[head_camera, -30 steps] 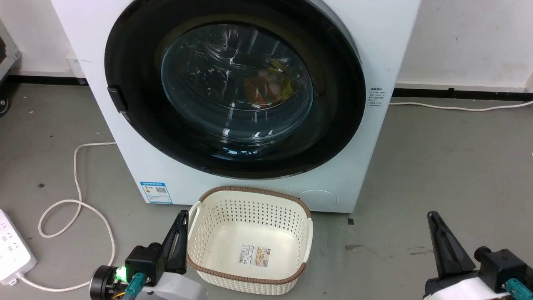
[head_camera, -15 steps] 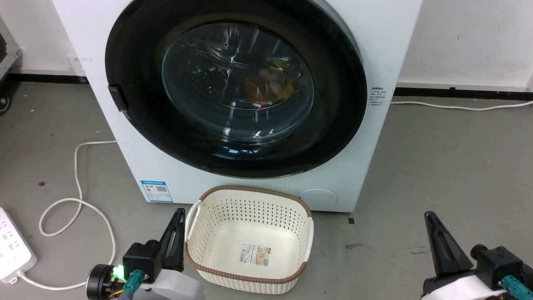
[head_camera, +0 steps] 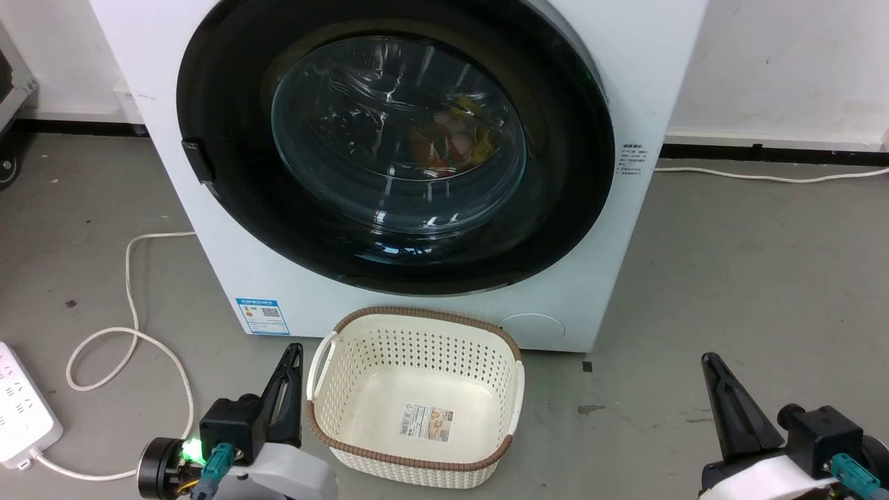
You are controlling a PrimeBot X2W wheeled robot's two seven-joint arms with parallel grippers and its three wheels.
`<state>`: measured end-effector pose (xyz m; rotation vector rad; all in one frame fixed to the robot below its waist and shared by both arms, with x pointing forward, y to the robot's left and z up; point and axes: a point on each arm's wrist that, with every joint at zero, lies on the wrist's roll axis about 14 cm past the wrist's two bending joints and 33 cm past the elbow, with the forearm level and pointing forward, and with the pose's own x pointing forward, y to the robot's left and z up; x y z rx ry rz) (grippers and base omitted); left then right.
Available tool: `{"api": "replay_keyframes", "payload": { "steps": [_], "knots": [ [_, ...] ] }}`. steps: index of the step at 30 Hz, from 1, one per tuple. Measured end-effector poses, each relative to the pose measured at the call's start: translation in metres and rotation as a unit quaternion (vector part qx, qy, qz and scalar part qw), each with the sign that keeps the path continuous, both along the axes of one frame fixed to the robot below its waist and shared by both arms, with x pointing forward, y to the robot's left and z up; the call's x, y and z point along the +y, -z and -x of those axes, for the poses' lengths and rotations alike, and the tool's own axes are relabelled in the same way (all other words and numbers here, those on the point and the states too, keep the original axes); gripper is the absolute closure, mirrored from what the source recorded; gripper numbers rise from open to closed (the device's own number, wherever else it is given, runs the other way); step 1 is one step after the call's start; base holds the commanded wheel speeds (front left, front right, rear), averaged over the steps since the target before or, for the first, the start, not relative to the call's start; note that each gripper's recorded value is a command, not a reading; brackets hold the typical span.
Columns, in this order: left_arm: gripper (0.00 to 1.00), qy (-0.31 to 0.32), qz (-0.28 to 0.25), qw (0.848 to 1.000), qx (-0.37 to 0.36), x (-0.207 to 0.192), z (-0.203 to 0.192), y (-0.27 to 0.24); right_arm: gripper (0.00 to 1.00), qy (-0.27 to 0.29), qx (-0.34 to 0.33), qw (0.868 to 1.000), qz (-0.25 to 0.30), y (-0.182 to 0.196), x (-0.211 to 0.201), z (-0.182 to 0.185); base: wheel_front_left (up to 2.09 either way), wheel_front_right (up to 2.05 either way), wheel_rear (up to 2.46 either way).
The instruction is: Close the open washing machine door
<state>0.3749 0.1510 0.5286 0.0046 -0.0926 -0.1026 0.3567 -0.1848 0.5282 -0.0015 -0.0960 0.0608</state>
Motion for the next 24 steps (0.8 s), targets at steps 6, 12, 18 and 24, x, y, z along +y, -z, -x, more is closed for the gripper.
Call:
{"api": "replay_keyframes", "payload": {
  "steps": [6,12,18,24],
  "knots": [
    [1.00,-0.002,-0.004,1.000,0.003,0.0010,-0.0004,-0.0003,1.00,-0.003,0.006,1.000,0.004,0.0013,0.0018,-0.0008,0.00,0.00,0.00],
    [1.00,-0.005,-0.004,1.000,0.005,0.0027,-0.0008,-0.0008,1.00,-0.005,0.010,1.000,0.005,0.0016,0.0035,-0.0021,0.00,0.00,0.00],
    [1.00,-0.010,-0.005,1.000,0.009,0.0049,-0.0012,-0.0013,1.00,-0.008,0.017,1.000,0.007,0.0031,0.0056,-0.0029,0.00,0.00,0.00],
    [1.00,-0.012,-0.008,1.000,0.011,0.0064,-0.0014,-0.0014,1.00,-0.010,0.021,1.000,0.007,0.0041,0.0071,-0.0034,0.00,0.00,0.00]
  ]
}}
